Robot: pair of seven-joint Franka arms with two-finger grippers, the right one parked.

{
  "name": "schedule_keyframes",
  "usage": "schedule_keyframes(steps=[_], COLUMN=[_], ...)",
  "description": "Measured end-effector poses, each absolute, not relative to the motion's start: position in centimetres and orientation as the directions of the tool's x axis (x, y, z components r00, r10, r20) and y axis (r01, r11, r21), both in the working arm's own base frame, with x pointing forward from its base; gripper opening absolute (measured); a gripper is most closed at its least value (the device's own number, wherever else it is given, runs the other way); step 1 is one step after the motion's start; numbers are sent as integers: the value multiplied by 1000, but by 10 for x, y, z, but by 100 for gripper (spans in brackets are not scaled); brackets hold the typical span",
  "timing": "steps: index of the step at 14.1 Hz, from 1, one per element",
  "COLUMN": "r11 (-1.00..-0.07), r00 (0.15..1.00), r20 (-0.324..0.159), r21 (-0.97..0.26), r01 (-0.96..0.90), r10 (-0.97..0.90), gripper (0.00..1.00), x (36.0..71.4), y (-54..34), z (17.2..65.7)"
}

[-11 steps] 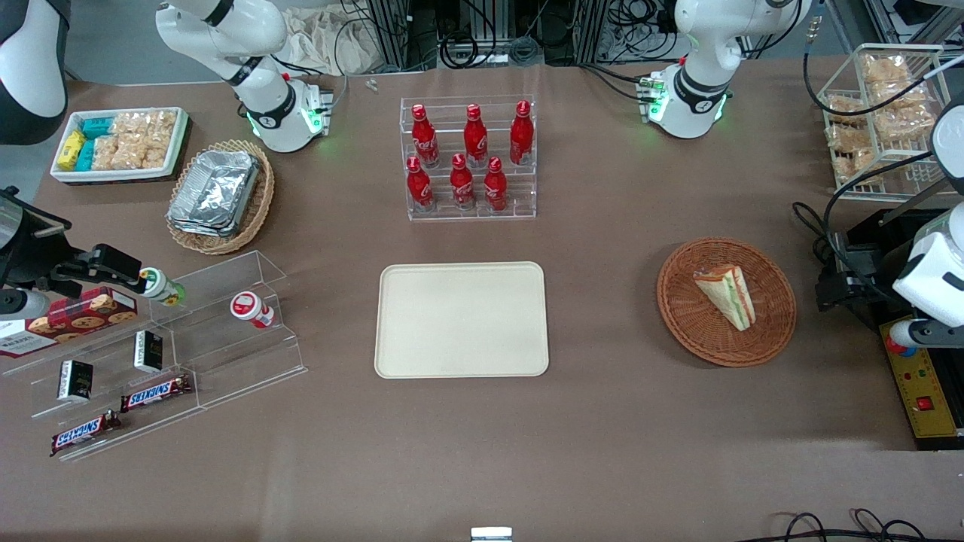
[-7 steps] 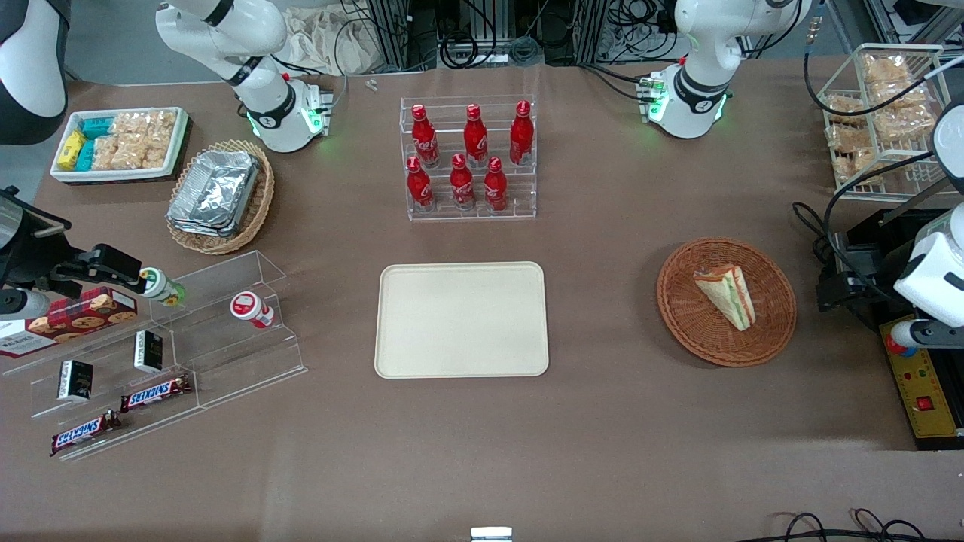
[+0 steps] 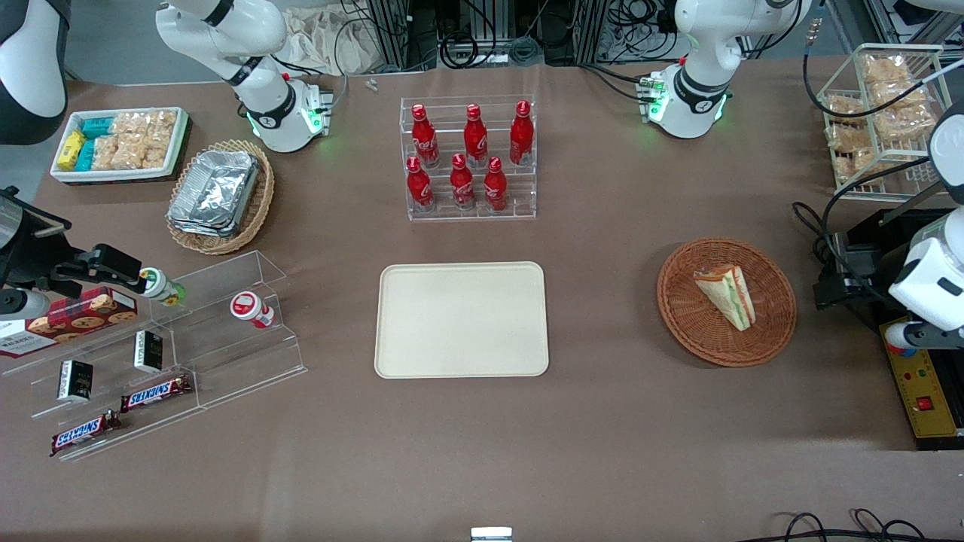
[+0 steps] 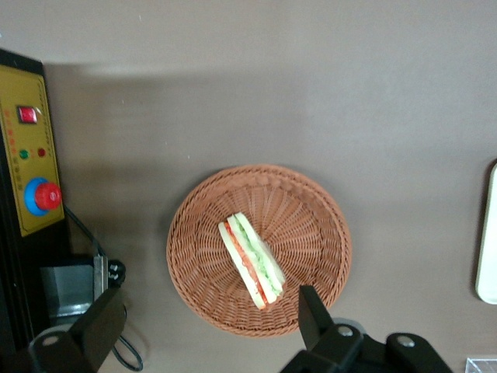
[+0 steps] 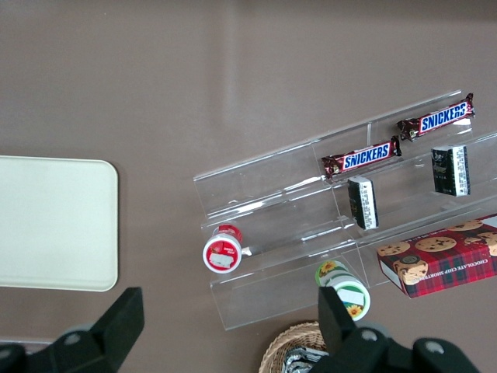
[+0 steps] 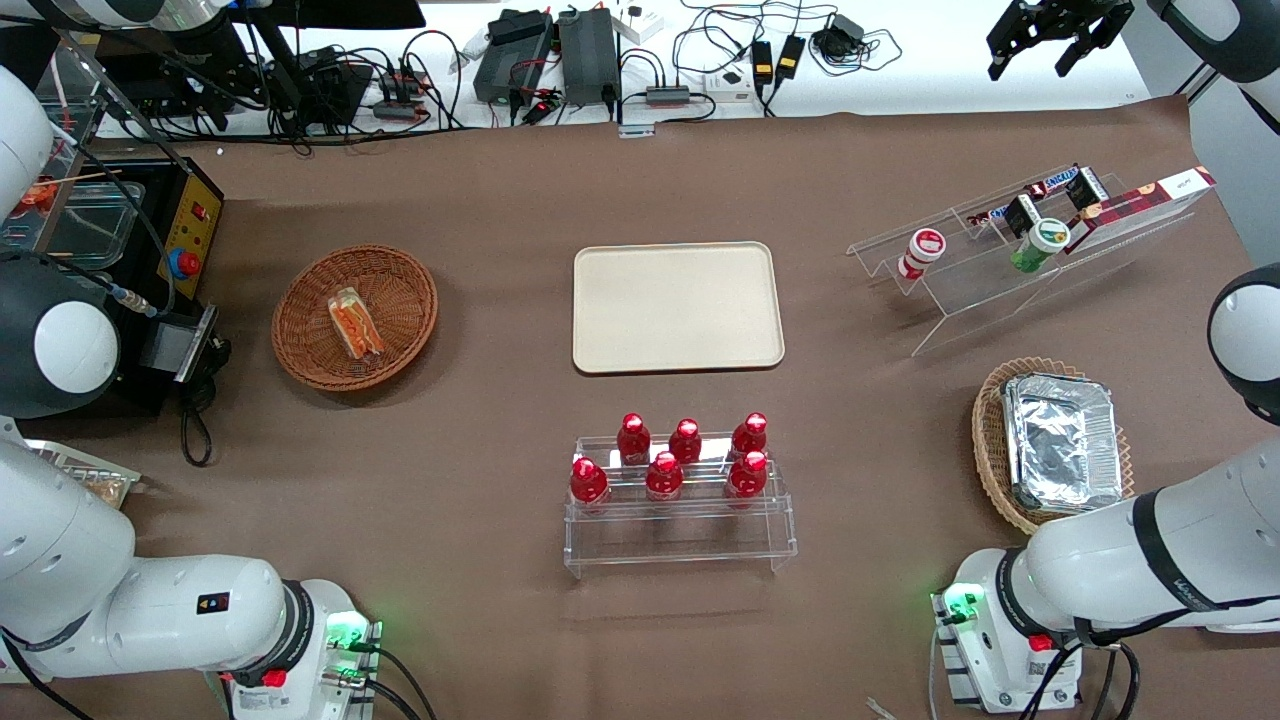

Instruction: Place sandwich from basket to tray

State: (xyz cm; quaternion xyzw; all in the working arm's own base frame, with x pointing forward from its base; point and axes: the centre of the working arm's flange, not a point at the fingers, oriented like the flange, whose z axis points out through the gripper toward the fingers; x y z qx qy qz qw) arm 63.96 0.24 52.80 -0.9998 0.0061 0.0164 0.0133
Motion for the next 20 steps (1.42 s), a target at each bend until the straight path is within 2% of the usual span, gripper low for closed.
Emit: schedule_keyframes(steps=[1,4,6,9,13,17,20], r11=[-1000,-995,-977,-934,-912,-890,-866], r00=[999,995,976,933,907,886,861], r20=[-44,-28,-53,-92,-140,-114,-104], r21=[-27,-32,-44,-127,-173,-134,-114], r01=[-6,96,207,334,373,435,487], r10=[-5,97,209,347,398,450,498], gripper=[100,100,100,100,99,99,99], x=[637,622,606,591,571,544,535], y=[4,8,5,-9,-15,0,1], z=[518,487,460,420,370,307,289])
